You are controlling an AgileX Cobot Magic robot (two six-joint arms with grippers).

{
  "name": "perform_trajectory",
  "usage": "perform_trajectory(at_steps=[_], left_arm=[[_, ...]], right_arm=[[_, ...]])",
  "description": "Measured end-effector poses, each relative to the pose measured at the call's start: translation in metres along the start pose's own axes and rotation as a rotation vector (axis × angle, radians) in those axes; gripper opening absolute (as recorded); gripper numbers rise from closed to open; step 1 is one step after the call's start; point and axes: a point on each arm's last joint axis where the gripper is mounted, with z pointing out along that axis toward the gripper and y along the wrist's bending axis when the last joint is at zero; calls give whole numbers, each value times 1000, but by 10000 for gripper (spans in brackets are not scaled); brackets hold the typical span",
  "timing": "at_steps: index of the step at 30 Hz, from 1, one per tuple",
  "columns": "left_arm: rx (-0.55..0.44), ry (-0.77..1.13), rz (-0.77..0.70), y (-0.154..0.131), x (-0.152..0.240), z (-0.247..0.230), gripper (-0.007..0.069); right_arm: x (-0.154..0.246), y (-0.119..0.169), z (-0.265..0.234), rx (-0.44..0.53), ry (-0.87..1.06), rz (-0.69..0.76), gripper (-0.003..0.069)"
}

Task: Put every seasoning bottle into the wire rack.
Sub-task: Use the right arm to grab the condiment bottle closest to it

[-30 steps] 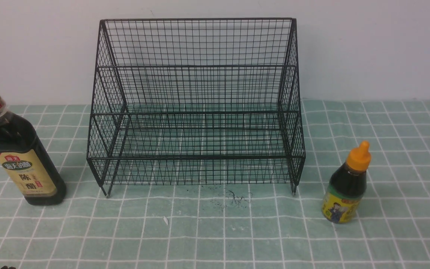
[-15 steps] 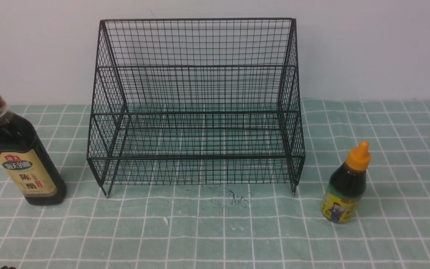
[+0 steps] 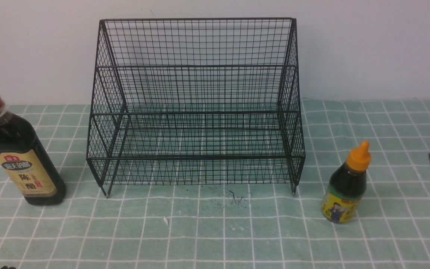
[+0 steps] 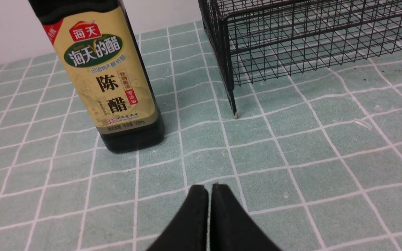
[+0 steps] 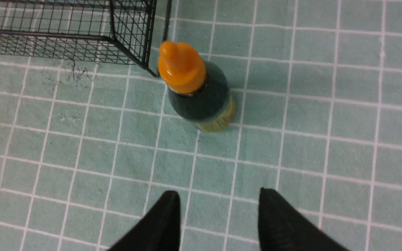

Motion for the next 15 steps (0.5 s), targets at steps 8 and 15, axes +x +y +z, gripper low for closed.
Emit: perform_trajectory(at_steps=[8,15], left_arm=[[0,0,0,0,0,0,-6],[0,0,0,0,0,0,-6]], right_arm=[[-33,12,78,-2,33,-67,599],[-39,7,132,11,97,-52,596]])
